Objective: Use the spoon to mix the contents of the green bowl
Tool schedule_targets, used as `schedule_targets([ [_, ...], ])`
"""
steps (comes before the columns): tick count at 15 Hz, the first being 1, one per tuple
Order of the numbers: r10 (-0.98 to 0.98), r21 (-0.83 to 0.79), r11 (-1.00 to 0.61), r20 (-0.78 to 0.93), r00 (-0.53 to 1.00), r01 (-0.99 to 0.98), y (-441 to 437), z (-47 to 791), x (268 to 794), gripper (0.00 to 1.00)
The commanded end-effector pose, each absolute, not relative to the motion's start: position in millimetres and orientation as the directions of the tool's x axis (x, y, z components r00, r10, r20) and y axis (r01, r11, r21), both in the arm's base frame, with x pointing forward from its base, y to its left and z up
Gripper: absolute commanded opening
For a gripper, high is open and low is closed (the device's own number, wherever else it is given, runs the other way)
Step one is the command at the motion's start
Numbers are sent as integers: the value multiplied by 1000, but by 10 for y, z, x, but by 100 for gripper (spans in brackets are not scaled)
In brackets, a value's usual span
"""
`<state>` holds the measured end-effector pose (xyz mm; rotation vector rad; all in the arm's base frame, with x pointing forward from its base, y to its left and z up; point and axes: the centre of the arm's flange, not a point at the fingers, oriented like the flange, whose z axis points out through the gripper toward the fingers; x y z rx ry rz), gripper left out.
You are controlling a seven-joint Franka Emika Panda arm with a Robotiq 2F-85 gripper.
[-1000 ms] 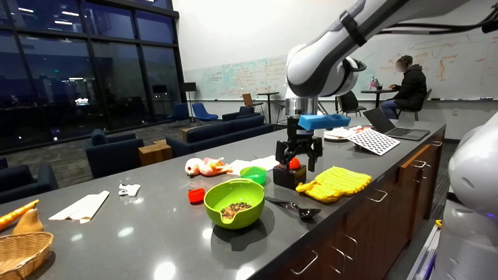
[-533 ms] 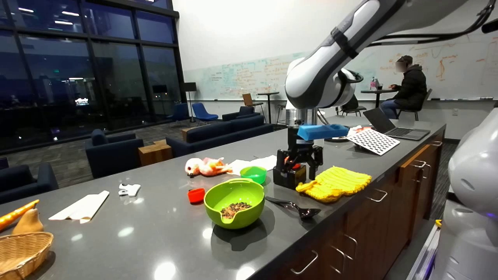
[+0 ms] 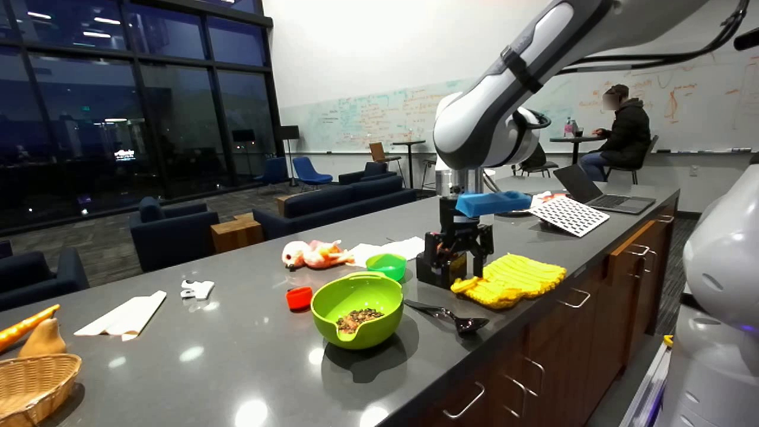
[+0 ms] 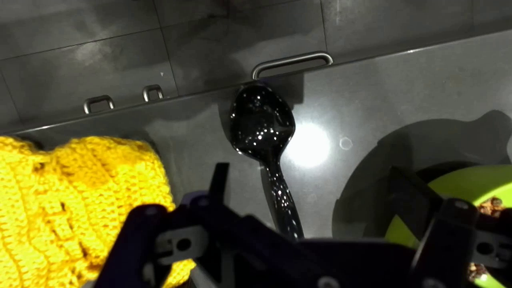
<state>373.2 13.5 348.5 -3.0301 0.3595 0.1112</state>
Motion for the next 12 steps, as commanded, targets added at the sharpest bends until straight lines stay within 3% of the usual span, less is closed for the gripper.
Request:
schedule_targets([
  [1, -132, -20, -990, -171, 976, -138, 71, 3338, 3948, 100],
  [12, 58, -129, -992, -315, 947, 18, -238, 2778, 4723, 100],
])
